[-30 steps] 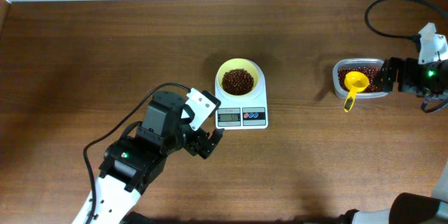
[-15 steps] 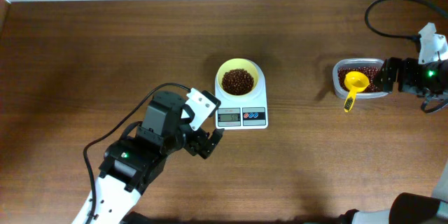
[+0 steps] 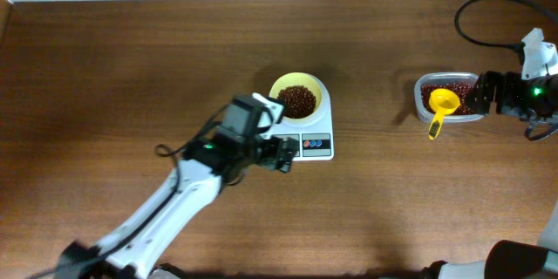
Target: Scoop item into bowl and weigh 50g on scale
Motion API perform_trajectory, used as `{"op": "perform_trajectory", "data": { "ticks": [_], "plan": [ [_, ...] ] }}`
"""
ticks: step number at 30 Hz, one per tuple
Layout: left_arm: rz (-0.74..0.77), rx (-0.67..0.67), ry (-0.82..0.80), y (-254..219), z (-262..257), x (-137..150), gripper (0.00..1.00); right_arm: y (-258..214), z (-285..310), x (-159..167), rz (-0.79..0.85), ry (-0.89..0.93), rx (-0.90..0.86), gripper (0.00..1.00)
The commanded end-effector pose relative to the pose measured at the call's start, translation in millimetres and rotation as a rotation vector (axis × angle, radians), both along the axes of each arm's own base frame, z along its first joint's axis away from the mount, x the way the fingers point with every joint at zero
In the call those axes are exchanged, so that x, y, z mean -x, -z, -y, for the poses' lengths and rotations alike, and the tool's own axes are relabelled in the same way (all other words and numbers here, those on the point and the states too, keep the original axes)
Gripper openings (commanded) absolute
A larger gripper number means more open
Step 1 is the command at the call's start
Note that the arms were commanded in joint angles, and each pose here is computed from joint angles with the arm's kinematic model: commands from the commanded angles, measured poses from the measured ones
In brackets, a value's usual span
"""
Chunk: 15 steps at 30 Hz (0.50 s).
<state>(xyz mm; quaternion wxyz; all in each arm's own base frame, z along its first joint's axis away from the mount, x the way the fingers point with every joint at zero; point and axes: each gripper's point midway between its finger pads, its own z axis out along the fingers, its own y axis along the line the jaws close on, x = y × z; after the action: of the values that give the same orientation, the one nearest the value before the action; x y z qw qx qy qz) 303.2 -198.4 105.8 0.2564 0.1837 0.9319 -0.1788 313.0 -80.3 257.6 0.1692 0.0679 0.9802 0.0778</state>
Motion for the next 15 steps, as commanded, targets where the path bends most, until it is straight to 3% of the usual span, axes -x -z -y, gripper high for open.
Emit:
{"op": "perform_trajectory", "data": {
  "ticks": [1, 4, 8, 15],
  "plan": [
    [-0.018, -0.075, -0.161, 21.1, 14.6, 6.2, 0.99, -6.6, 3.8, -0.6, 0.02, 0.005, 0.022, 0.99],
    [0.037, -0.139, -0.26, 21.9, 18.0, 11.7, 0.99, -6.6, 3.8, -0.6, 0.02, 0.005, 0.022, 0.98],
    [-0.024, -0.175, -0.469, 33.8, -5.8, 22.8, 0.99, -6.6, 3.8, -0.6, 0.02, 0.005, 0.022, 0.99],
    [-0.037, -0.181, -0.495, 35.8, -9.6, 24.8, 0.99, -6.6, 3.8, -0.6, 0.02, 0.005, 0.022, 0.99]
  ]
}}
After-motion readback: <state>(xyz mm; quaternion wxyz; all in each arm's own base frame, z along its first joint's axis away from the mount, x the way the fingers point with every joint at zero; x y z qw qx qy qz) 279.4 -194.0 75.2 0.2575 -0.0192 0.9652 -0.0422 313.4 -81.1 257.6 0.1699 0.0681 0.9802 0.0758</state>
